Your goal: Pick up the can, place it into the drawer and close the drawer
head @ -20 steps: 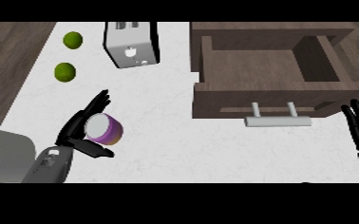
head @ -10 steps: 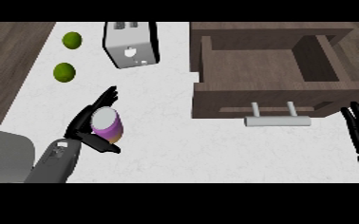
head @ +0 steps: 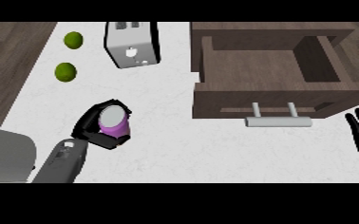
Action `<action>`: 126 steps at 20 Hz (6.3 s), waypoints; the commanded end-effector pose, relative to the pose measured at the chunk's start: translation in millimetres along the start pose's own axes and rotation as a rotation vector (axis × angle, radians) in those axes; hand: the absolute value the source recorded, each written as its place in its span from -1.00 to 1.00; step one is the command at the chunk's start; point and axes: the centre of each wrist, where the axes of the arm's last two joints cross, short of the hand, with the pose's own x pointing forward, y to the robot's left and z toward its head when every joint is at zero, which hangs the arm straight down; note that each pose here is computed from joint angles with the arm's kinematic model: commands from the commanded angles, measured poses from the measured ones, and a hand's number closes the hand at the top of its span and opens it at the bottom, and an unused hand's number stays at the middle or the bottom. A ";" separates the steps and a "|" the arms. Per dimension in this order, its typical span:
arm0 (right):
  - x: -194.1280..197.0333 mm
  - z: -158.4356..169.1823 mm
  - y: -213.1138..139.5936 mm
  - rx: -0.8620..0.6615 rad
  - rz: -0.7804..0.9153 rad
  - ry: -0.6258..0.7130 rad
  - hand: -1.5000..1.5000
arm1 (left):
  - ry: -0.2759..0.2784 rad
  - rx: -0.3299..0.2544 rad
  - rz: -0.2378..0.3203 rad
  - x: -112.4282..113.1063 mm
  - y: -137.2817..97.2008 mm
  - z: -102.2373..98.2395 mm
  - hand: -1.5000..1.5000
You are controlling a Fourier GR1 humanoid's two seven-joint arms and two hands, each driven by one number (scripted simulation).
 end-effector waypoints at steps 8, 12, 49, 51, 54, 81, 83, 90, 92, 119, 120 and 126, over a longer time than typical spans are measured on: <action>-2.2 14.4 -8.4 -0.010 0.004 0.008 -1.00 | -0.038 0.485 0.058 6.3 20.4 21.2 1.00; -4.6 8.6 2.5 -0.013 -0.014 -0.006 -1.00 | -0.091 0.599 0.085 25.8 1.2 -13.0 1.00; 25.1 14.2 -8.0 -0.014 -0.015 -0.031 -1.00 | -0.235 0.317 -0.105 314.9 -194.4 -166.5 1.00; 7.3 9.3 -19.1 -0.021 -0.014 -0.005 -1.00 | -0.237 0.312 -0.095 337.0 -177.7 -178.7 1.00; -4.3 -2.9 -18.0 -0.036 -0.003 -0.032 -1.00 | -0.247 0.319 -0.108 338.9 -182.2 -192.3 1.00; 11.5 -23.8 -8.0 0.031 -0.003 -0.049 -1.00 | -0.145 0.386 -0.243 327.4 -218.0 -239.8 1.00; 18.0 -20.4 -5.5 0.025 -0.009 -0.061 -1.00 | -0.172 0.409 -0.272 320.4 -212.5 -241.5 1.00; 20.7 -24.8 5.5 0.045 -0.001 -0.049 -1.00 | -0.160 0.406 -0.325 305.4 -214.9 -240.6 1.00; 7.6 -27.9 1.2 0.017 -0.009 -0.057 -1.00 | -0.155 0.417 -0.344 303.7 -211.7 -242.2 1.00; 38.1 -43.5 12.5 0.057 0.191 -0.204 -1.00 | -0.150 0.560 -0.291 277.1 -207.2 -238.6 -1.00; 39.2 -35.6 11.3 0.092 0.219 -0.198 -1.00 | -0.159 0.564 -0.284 277.0 -206.3 -238.8 -1.00; 56.7 -45.2 9.7 0.129 0.379 -0.288 -1.00 | -0.167 0.566 -0.223 285.4 -216.4 -237.1 -1.00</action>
